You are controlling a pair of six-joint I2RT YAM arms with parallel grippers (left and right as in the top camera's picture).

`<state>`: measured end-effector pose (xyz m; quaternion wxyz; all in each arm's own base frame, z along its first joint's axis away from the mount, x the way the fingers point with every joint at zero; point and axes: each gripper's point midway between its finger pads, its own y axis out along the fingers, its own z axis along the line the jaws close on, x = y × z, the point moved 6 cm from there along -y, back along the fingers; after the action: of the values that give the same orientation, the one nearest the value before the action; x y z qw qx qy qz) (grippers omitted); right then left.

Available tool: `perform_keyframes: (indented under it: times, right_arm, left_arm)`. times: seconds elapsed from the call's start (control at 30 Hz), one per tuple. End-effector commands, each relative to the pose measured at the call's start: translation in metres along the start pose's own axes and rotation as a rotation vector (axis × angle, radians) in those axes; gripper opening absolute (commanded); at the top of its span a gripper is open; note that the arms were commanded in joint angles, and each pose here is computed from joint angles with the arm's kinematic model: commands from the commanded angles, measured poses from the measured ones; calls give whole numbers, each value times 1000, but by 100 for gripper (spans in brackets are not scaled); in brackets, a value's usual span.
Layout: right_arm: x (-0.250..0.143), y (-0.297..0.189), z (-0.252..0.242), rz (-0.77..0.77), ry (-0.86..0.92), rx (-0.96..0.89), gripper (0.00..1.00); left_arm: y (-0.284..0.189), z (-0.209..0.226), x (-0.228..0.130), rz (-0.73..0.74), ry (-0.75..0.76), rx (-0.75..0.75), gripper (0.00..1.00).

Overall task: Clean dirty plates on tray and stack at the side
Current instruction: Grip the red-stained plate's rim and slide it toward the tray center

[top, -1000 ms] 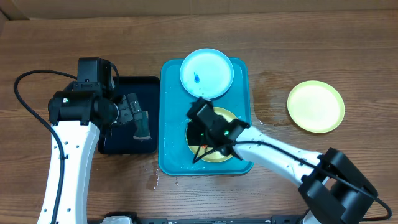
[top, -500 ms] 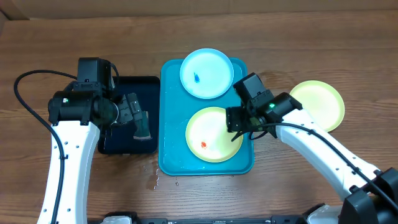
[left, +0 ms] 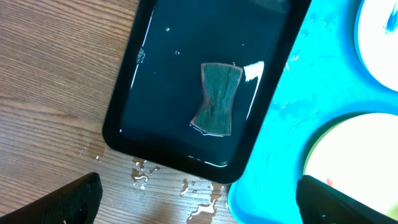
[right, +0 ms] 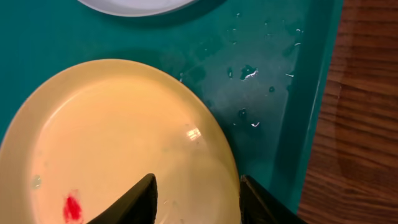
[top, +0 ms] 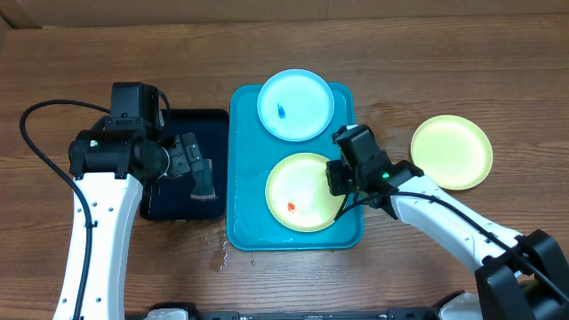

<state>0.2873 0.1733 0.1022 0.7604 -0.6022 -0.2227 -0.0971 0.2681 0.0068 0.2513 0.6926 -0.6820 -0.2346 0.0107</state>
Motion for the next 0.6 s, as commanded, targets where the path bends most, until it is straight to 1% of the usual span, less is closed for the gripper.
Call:
perform_keyframes:
  times: [0.0, 0.13, 0.23, 0.4, 0.57]
  right_arm:
    - [-5, 5, -10, -24, -3, -59, 44]
    - [-10, 9, -12, -25, -4, -59, 44]
    - [-11, 9, -13, -22, -4, -60, 40]
    - [-18, 9, -15, 12, -4, -72, 40]
    - [-29, 10, -18, 57, -5, -84, 33]
  left_arm:
    - [2, 0, 1, 8, -24, -5, 100]
    - [2, 0, 1, 8, -25, -5, 100]
    - [2, 0, 1, 8, -25, -5, 100]
    - [2, 0, 1, 8, -25, -5, 100]
    - [2, 0, 1, 8, -25, -5, 100]
